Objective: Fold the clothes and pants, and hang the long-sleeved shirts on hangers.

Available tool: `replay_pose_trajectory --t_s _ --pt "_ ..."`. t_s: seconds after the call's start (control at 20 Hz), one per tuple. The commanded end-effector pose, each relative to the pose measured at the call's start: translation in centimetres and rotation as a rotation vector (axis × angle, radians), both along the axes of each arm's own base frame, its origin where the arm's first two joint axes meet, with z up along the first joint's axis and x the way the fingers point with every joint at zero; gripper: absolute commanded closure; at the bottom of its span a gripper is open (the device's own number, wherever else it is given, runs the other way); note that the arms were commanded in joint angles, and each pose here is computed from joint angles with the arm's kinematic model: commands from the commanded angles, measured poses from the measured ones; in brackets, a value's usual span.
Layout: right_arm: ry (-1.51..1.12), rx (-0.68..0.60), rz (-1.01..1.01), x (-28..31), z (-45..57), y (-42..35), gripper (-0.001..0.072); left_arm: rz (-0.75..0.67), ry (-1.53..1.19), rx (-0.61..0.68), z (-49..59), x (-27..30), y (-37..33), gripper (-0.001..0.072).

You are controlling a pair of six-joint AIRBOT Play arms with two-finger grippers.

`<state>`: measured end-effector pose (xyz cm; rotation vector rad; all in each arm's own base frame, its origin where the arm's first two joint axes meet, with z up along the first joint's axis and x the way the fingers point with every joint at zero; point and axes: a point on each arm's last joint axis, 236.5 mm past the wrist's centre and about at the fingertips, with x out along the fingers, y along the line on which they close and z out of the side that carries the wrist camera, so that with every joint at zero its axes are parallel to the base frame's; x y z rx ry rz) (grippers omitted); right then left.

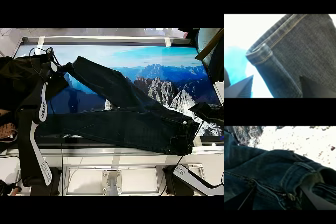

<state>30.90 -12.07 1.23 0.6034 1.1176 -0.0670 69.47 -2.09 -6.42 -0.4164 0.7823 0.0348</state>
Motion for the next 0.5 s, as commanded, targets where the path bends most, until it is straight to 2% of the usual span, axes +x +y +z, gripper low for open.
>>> replay_pose_trajectory --t_s 0.0,0.1,0.2,0.25,0.35,0.45 --pt "-0.028 -0.018 0.056 1.5 0.2 1.7 0.0137 -0.001 -0.014 0.005 -1.0 0.5 -0.6 0.0242" --pt "-0.032 -0.025 0.084 1.9 0.2 2.5 0.0138 -0.03 -0.019 0.034 -1.1 0.5 -0.8 0.068" --pt "-0.017 -0.045 0.089 1.5 -0.1 2.2 0.0141 -0.051 -0.042 0.059 0.0 0.6 -0.6 0.069" --pt "0.004 -0.072 0.088 1.0 -0.4 1.4 0.0164 -0.042 -0.046 0.059 1.0 0.5 0.2 0.069" --pt "0.052 -0.145 0.07 -0.6 -0.8 -1.0 0.0164 -0.028 -0.019 0.069 4.1 -0.7 2.4 0.069" --pt "0.068 -0.167 0.003 -1.9 -0.8 -3.4 0.0164 -0.009 0.043 0.183 7.7 -3.7 6.5 0.069"
